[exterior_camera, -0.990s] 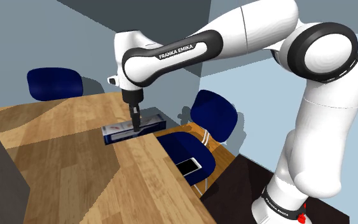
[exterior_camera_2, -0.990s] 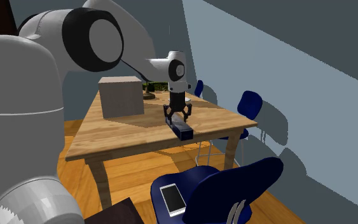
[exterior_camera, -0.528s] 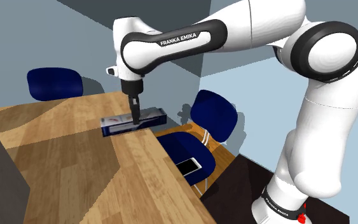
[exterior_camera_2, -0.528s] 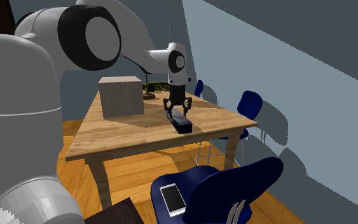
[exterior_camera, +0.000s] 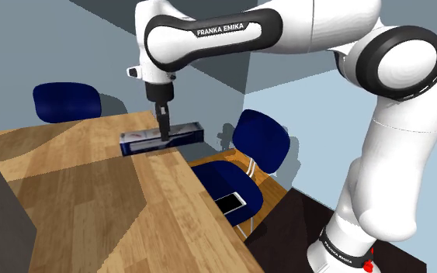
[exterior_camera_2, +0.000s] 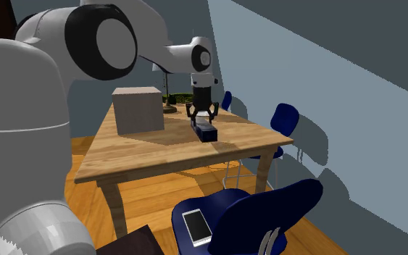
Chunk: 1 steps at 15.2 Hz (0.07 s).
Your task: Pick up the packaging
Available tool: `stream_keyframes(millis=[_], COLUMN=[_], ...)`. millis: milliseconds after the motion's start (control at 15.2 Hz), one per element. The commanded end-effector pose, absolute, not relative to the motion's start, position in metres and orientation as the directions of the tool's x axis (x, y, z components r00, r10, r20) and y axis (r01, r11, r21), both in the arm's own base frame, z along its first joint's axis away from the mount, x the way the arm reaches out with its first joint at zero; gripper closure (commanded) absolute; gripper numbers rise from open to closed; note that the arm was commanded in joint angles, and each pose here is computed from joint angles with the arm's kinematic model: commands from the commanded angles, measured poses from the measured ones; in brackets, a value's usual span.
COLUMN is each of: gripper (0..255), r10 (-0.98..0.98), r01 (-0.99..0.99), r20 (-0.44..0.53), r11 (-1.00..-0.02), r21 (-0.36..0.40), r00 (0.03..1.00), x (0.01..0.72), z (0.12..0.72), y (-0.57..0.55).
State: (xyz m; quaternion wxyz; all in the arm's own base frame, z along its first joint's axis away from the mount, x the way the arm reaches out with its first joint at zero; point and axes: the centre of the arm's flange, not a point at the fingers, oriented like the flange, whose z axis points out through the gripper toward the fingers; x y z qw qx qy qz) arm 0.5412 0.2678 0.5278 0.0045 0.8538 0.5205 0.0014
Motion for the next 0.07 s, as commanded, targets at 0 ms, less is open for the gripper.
stream_keyframes(millis=[0], gripper=[255], r10=[0.889], r01=[0.889], r20=[-0.002], r11=[-0.458], r21=[0.01], r00=[0.458], x=[0.541], z=[0.5312], y=[0.2675])
